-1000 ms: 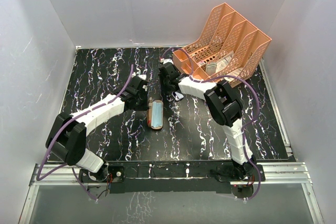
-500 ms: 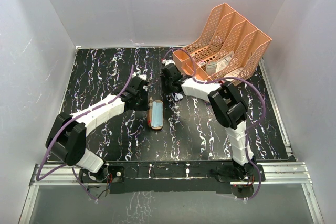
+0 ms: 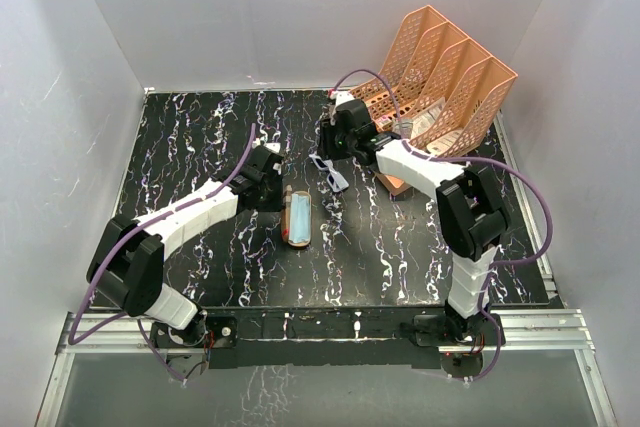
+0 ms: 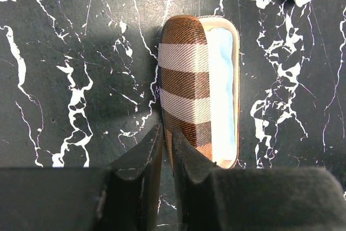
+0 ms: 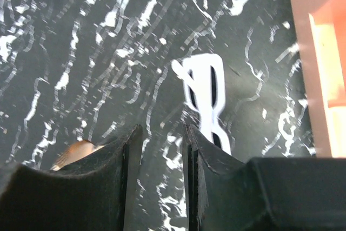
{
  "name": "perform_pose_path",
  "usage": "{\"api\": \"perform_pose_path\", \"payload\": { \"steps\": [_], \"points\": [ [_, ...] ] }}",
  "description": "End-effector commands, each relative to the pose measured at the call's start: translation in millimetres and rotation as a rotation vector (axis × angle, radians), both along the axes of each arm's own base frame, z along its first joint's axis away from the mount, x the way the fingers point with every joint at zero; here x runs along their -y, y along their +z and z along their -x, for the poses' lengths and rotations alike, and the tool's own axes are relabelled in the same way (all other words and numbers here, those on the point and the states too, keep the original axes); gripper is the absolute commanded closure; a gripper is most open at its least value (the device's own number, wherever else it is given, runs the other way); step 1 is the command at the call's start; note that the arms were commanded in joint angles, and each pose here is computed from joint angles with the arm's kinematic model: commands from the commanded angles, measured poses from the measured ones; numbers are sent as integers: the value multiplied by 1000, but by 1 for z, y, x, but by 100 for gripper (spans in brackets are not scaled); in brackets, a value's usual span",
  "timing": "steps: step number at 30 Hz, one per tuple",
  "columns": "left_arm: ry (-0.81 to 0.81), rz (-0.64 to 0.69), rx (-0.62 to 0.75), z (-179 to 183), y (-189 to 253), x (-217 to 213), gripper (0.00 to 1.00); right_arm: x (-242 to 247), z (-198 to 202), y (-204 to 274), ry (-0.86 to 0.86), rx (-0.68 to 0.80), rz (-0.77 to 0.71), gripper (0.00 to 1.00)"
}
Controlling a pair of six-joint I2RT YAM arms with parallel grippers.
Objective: Organize the sunglasses
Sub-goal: Pick up the sunglasses from the center of the board.
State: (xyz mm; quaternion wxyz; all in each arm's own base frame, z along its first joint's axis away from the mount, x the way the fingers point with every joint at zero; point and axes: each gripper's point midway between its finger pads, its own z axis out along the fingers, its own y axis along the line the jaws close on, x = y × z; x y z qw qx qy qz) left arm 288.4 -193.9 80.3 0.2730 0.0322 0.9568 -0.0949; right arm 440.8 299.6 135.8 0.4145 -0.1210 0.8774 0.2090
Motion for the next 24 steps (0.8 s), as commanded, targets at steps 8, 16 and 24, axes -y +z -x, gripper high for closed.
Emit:
{"api": "perform_pose_path", "payload": {
  "steps": [8, 16, 24],
  "points": [
    [-6, 32, 26, 5, 13, 2, 88, 37, -9, -9, 70, -41, -95, 64],
    [-6, 26, 31, 5, 16, 1, 88, 39, -11, -24, 112, -106, -181, 63],
    [-8, 32, 27, 4, 15, 3, 88, 35, -10, -32, 131, -126, -187, 61]
  ]
}}
